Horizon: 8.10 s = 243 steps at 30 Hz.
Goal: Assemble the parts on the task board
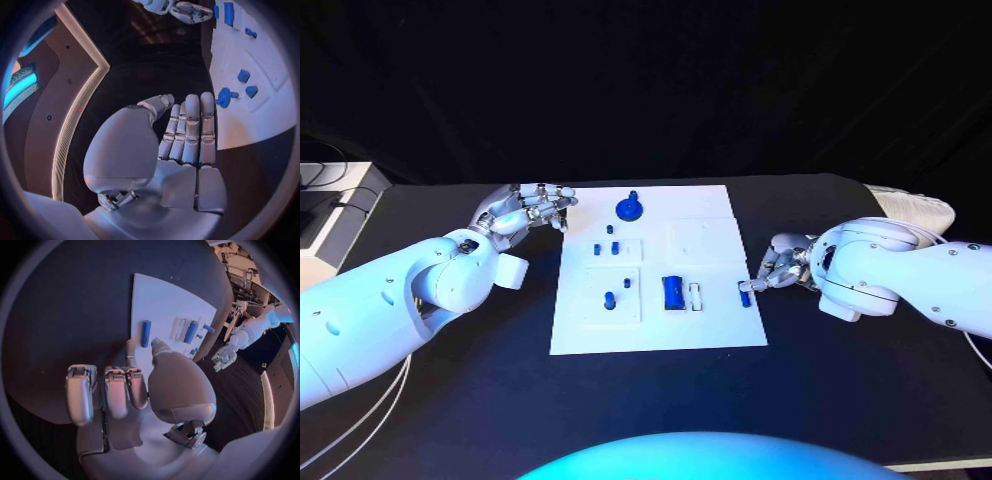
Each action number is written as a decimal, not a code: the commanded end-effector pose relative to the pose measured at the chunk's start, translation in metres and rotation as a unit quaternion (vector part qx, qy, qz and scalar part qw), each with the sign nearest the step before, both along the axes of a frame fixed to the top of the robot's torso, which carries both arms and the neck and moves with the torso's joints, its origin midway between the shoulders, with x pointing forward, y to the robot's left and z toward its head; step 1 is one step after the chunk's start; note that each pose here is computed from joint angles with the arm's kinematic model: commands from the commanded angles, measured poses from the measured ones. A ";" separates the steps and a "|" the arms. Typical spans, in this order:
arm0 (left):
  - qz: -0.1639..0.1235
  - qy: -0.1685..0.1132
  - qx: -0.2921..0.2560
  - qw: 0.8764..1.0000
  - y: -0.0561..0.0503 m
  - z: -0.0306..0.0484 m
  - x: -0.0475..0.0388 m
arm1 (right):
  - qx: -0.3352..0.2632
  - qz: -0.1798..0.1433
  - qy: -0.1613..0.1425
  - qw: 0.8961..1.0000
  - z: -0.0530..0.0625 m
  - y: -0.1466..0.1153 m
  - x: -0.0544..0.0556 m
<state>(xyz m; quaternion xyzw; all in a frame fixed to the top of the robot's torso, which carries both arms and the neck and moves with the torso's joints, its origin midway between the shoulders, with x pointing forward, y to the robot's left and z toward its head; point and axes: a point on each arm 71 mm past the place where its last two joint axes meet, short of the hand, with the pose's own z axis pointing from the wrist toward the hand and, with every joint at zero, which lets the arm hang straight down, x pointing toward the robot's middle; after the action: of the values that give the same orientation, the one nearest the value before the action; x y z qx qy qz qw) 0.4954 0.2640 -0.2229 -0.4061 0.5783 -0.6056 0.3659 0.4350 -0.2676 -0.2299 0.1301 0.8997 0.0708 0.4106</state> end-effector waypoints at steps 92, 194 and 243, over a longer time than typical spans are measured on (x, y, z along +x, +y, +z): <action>-0.015 0.007 -0.004 1.000 0.000 0.0000 -0.0016 | 0.116 -0.010 0.056 0.992 -0.012 0.079 -0.003; -0.014 0.013 0.000 1.000 0.003 -0.0016 -0.0011 | 0.105 0.015 0.035 0.994 -0.014 0.078 -0.008; -0.016 0.017 0.002 1.000 0.004 -0.0029 -0.0009 | 0.110 0.001 -0.010 0.994 -0.015 0.077 0.000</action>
<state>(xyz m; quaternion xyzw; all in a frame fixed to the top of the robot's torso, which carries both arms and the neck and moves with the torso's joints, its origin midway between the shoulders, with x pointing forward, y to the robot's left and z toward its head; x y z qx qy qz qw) 0.4952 0.2706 -0.2263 -0.4103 0.5915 -0.5965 0.3550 0.4345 -0.1922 -0.2451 0.1794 0.8845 0.1652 0.3978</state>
